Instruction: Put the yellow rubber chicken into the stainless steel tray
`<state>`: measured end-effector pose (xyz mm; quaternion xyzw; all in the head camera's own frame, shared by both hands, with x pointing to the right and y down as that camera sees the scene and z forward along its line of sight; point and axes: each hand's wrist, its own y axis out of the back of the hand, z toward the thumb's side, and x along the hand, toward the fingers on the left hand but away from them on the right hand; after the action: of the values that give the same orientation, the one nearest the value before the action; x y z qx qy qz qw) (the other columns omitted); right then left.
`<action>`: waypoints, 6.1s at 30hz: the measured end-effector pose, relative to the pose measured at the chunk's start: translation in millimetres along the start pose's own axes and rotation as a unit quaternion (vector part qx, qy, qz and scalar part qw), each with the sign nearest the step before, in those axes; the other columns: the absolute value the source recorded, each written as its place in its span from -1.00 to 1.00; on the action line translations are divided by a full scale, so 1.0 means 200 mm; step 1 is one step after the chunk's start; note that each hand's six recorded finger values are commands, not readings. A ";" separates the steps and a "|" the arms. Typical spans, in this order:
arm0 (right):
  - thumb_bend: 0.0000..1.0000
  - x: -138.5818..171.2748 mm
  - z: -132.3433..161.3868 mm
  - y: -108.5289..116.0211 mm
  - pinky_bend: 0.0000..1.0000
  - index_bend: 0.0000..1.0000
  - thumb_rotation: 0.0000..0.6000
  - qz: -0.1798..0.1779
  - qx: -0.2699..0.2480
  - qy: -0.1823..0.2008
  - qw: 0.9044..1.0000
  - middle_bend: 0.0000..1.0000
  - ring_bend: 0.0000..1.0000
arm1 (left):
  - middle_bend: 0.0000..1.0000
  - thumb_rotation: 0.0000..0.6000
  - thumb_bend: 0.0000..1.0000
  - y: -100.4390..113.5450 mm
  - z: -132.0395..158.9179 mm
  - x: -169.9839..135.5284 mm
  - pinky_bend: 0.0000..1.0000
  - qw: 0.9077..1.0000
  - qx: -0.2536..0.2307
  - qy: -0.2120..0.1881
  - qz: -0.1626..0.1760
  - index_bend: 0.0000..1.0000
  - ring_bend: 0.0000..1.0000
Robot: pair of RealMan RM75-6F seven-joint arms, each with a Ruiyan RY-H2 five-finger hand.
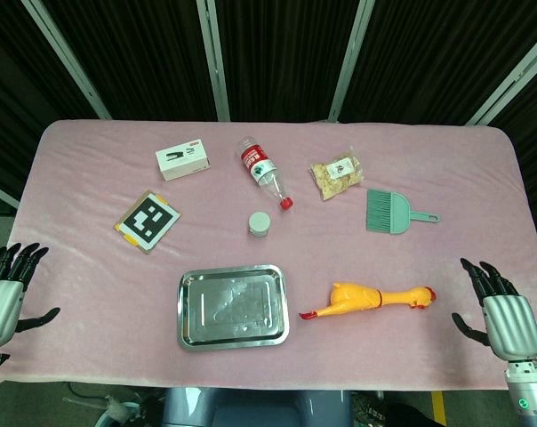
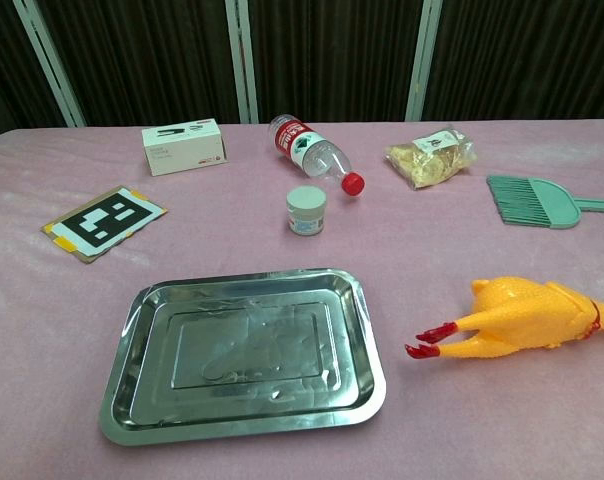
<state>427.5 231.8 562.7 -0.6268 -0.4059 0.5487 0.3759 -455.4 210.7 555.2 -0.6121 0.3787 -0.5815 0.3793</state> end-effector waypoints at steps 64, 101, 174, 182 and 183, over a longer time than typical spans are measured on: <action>-0.46 -0.37 0.20 -0.56 -0.47 -0.36 1.00 0.184 0.097 0.078 0.975 -0.57 -0.65 | -0.84 1.00 -1.00 0.01 0.07 0.05 -0.98 1.000 0.008 -0.018 -0.012 -0.77 -0.98; 0.34 -0.45 0.25 -0.48 0.56 0.47 1.00 0.156 -0.012 0.085 0.984 0.23 0.22 | -0.83 1.00 -1.00 -0.02 0.04 0.05 -0.98 0.999 -0.004 -0.016 -0.028 -0.77 -0.98; 0.51 -0.65 0.76 -0.22 0.71 0.71 1.00 0.178 -0.348 0.153 0.907 0.39 0.37 | -0.72 1.00 -0.87 -0.01 1.81 0.46 -0.84 0.953 -0.069 -0.295 -0.023 -0.73 -0.78; 0.52 -0.63 0.75 -0.21 0.71 0.72 1.00 0.181 -0.347 0.157 0.907 0.39 0.38 | -0.66 1.00 -0.74 -0.03 1.83 0.50 -0.76 0.956 -0.078 -0.281 -0.031 -0.67 -0.71; 0.52 -0.63 0.75 -0.21 0.71 0.72 1.00 0.181 -0.348 0.157 0.906 0.39 0.38 | -0.65 1.00 -0.73 -0.03 1.84 0.50 -0.76 0.956 -0.078 -0.280 -0.031 -0.66 -0.70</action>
<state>265.0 136.9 632.4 -0.8587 -0.3858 0.3259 0.0871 -84.7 131.7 590.5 -0.7897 0.2822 -0.3667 0.4028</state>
